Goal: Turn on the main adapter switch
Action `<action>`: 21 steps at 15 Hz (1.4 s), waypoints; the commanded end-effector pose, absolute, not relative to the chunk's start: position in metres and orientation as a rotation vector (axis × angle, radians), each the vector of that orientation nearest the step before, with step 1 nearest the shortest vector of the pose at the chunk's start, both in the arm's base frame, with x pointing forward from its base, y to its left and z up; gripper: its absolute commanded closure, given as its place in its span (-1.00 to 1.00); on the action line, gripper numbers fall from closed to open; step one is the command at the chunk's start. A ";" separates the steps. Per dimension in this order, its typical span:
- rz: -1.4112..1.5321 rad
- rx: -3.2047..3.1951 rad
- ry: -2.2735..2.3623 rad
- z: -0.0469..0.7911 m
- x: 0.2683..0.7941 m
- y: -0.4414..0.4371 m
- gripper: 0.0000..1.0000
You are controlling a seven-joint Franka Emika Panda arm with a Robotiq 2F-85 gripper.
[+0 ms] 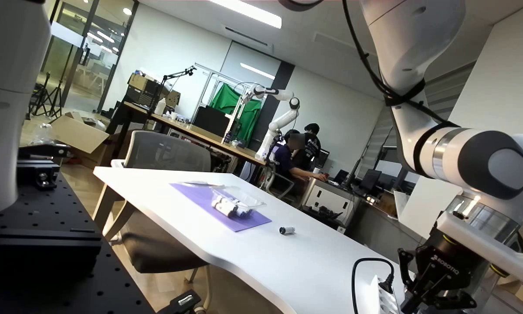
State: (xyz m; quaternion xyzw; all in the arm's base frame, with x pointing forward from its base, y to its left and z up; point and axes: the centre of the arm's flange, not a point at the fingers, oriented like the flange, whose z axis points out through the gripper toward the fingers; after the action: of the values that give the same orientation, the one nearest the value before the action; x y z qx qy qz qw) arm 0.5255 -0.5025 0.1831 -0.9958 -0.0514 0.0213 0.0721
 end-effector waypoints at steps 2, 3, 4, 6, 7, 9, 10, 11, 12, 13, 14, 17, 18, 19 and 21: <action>0.103 -2.960 -0.165 0.168 0.538 -0.524 1.00; 0.111 -2.954 -0.165 0.165 0.537 -0.524 1.00; 0.119 -2.947 -0.164 0.163 0.536 -0.525 1.00; 0.125 -2.937 -0.165 0.159 0.533 -0.525 1.00; 0.125 -2.937 -0.170 0.156 0.533 -0.525 1.00; 0.127 -2.935 -0.178 0.152 0.533 -0.526 1.00; 0.126 -2.931 -0.186 0.149 0.534 -0.526 1.00; 0.128 -2.929 -0.190 0.147 0.534 -0.526 1.00; 0.129 -2.929 -0.202 0.143 0.535 -0.525 1.00; 0.130 -2.927 -0.211 0.140 0.535 -0.525 1.00; 0.132 -2.926 -0.219 0.137 0.536 -0.525 1.00; 0.125 -2.922 -0.247 0.131 0.536 -0.522 1.00; 0.115 -2.923 -0.253 0.131 0.536 -0.522 1.00; 0.107 -2.924 -0.258 0.131 0.536 -0.521 1.00; 0.107 -2.925 -0.277 0.130 0.536 -0.520 1.00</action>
State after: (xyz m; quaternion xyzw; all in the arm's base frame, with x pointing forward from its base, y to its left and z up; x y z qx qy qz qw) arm 0.5282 -0.5142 0.1313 -0.9902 -0.0834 0.0417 0.1035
